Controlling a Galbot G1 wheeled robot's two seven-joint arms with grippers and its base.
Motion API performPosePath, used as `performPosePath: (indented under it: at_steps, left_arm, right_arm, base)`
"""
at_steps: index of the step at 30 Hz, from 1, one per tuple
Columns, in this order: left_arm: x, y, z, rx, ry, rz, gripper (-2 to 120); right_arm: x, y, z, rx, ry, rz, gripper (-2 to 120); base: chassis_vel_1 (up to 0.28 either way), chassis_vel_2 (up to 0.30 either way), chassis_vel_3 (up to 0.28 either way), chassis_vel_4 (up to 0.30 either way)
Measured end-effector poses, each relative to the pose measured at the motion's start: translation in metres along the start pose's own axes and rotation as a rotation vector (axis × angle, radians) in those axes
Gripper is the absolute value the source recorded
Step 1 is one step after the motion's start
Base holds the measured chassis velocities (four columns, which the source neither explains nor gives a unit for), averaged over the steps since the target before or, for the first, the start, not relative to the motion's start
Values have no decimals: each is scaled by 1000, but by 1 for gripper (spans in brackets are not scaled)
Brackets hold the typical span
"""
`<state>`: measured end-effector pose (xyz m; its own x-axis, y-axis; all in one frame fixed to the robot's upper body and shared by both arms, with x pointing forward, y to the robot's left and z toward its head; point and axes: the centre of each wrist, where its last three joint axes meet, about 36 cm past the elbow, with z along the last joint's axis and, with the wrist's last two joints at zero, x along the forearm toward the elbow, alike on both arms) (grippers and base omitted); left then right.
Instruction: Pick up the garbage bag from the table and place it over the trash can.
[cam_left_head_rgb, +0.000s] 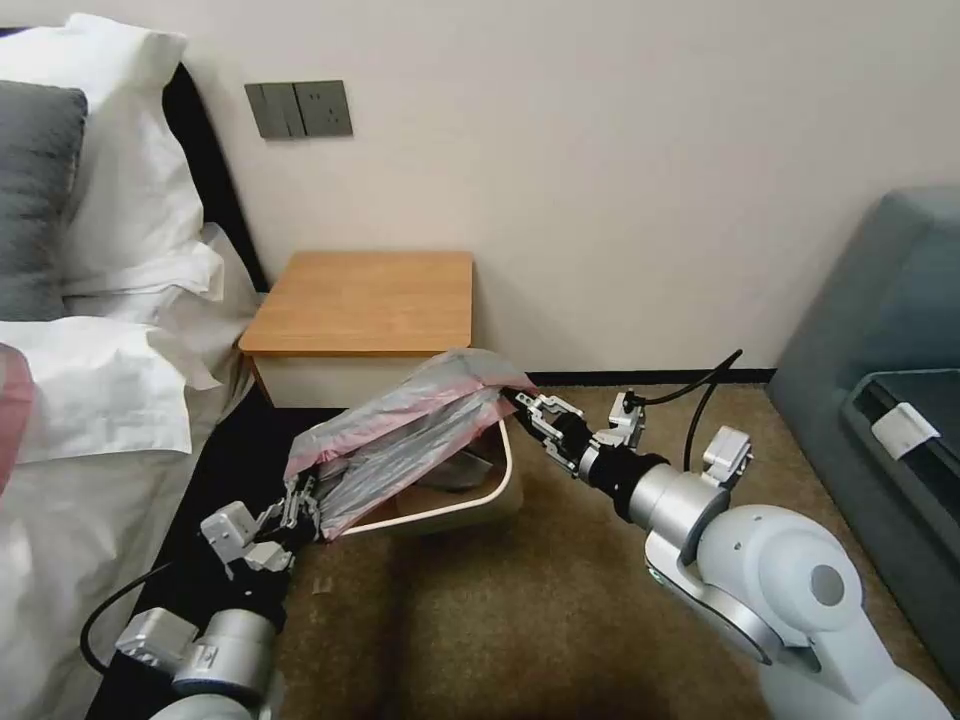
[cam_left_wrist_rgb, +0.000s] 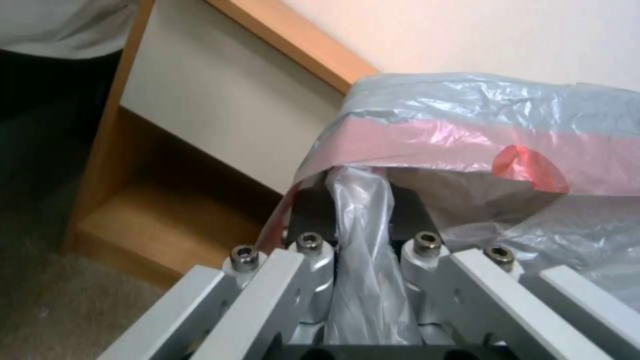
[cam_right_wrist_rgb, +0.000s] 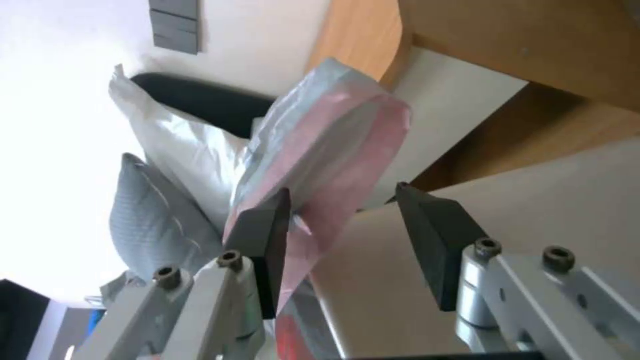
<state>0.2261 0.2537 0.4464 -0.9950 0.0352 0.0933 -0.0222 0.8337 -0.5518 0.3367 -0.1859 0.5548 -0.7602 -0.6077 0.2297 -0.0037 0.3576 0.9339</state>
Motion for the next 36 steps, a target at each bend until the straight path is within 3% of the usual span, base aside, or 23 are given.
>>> performPosePath:
  at_steps: [15, 29, 36]
  left_arm:
    - [0, 0, 5, -31, 3, 0, 8]
    - [4, -6, -1, -46, -13, 17, 8]
    - [5, -6, 0, -52, -21, 15, 8]
  right_arm:
    - [0, 9, -1, 22, -1, -25, 44]
    - [-11, 3, -4, 30, 2, -9, 44]
    - [-5, 5, -1, 31, 0, -28, 25]
  base:
    - [0, 0, 0, 0]
    - [0, 0, 0, 0]
    - [0, 0, 0, 0]
